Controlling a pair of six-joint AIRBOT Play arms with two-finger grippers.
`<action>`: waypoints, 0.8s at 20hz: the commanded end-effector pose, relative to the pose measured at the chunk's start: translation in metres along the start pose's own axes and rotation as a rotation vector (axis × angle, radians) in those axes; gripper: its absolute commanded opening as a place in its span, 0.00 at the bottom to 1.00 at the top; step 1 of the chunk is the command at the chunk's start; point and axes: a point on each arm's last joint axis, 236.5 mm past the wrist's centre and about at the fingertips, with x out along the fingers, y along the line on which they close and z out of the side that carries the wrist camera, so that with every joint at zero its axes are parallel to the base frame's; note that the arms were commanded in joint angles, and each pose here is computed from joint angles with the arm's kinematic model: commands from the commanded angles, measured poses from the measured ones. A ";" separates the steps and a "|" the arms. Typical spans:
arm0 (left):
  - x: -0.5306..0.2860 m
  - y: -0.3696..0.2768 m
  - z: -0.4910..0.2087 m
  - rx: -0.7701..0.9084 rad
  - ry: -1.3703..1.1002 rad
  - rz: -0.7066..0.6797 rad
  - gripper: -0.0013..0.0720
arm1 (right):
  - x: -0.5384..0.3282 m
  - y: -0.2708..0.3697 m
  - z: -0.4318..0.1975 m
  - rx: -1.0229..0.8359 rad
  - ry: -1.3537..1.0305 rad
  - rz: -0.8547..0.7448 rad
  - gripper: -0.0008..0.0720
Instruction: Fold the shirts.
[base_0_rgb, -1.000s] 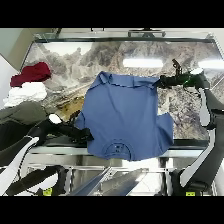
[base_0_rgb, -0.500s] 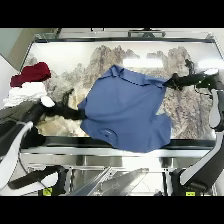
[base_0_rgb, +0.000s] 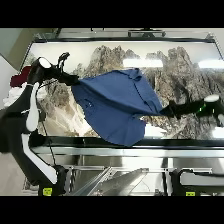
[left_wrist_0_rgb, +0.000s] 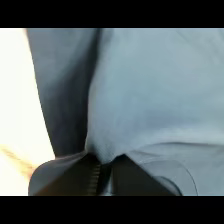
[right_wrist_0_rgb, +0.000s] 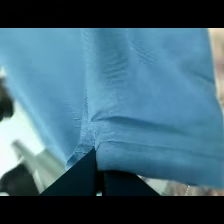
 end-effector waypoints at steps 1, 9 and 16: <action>0.010 0.007 0.008 0.004 0.051 -0.020 0.64 | 0.010 -0.036 -0.031 0.094 -0.212 -0.099 0.04; -0.035 -0.022 -0.108 -0.254 0.383 -0.121 0.99 | -0.053 -0.036 -0.005 -0.178 -0.182 -0.267 0.65; 0.006 -0.108 -0.242 -0.411 0.506 -0.230 0.96 | -0.102 -0.016 0.043 -0.297 -0.304 -0.344 0.65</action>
